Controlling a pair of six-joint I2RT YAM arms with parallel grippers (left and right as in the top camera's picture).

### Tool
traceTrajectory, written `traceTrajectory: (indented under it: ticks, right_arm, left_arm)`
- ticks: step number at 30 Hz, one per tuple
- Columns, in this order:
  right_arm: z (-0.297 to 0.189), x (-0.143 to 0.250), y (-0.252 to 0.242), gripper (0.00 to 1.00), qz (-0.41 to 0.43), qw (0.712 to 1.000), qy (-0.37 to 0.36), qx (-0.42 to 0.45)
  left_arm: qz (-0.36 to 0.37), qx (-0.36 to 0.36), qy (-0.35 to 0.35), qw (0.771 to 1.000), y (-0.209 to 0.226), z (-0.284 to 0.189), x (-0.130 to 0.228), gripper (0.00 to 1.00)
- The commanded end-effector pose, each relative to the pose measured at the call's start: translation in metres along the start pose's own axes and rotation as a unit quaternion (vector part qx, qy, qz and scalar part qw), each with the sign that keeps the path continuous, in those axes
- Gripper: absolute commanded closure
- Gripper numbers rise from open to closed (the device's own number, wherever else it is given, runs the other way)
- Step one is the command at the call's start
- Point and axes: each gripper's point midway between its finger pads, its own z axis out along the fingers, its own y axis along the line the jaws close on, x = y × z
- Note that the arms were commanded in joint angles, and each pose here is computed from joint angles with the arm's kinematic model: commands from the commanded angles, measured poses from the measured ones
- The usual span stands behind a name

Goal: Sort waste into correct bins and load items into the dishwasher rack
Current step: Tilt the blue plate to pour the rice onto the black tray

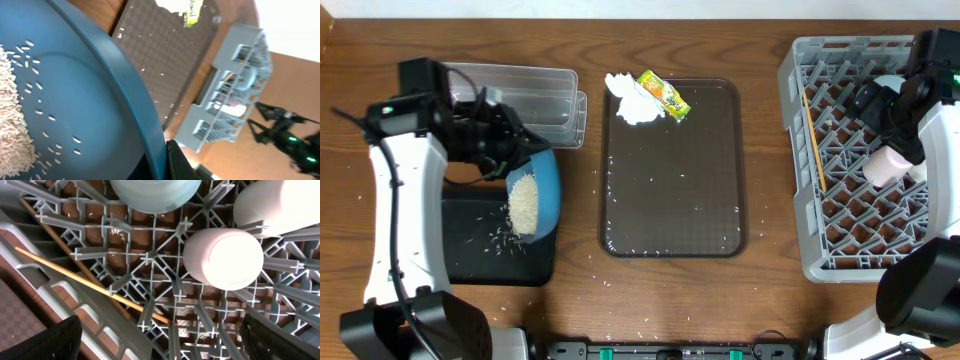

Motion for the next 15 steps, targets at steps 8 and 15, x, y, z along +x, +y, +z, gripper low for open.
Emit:
traceTrajectory:
  ticks: [8,15]
  right_arm:
    - [-0.002,-0.005,-0.003,0.01,0.011,1.000,-0.005,0.000]
    - [-0.002,-0.005,-0.003,0.01,0.011,1.000,-0.005,-0.001]
  left_arm:
    - [-0.039,0.127,0.026,0.991,0.019,-0.015,0.006,0.94]
    - [-0.043,0.201,-0.002,0.979,0.027,-0.037,-0.003,0.94]
